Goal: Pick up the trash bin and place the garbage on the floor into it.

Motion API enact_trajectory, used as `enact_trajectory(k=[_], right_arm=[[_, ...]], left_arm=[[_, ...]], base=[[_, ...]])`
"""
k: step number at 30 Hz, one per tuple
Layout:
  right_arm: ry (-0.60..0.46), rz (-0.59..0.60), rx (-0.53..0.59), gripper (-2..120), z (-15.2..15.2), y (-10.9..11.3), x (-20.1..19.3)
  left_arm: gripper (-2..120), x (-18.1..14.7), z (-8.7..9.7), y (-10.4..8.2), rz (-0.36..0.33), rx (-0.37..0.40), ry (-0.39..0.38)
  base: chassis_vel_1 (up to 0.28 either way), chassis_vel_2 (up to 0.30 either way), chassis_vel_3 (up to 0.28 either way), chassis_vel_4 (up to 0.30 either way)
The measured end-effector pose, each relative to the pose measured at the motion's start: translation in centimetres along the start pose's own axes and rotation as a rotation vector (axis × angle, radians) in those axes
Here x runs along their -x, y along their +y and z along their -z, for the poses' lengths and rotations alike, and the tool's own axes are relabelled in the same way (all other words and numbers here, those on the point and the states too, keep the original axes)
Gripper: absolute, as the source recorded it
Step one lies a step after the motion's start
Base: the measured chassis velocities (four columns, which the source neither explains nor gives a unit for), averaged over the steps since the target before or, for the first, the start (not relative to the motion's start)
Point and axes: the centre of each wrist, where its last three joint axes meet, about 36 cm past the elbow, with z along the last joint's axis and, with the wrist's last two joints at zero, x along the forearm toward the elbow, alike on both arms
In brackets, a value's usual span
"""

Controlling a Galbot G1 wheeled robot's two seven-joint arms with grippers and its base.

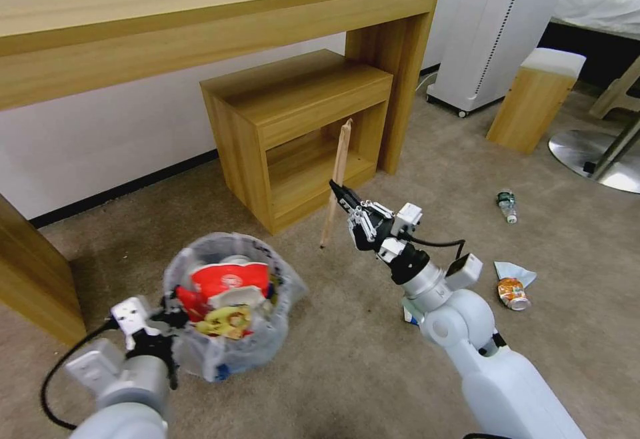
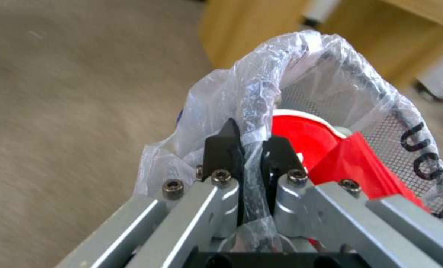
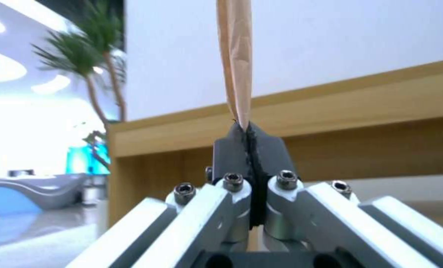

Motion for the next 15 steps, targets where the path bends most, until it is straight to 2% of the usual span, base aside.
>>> enact_trajectory(k=[2,5,15], right_arm=[[-0.006,0.031,0.012,0,-1.3,0.0,0.4],[0.005,0.050,0.022,0,-2.6,0.1,0.7],[0.052,0.095,0.083,0,-6.0,0.6,1.5]], left_arm=[[3,-0.8,-0.4,-1.1,-0.047,-0.013,0.040],[3,-1.5,-0.7,-1.9,-0.080,-0.021,0.070],[3,-1.9,-1.2,-3.2,-0.125,-0.032,0.099]], base=[[0.000,0.000,0.000,0.000],[0.000,0.000,0.000,0.000],[0.000,0.000,0.000,0.000]])
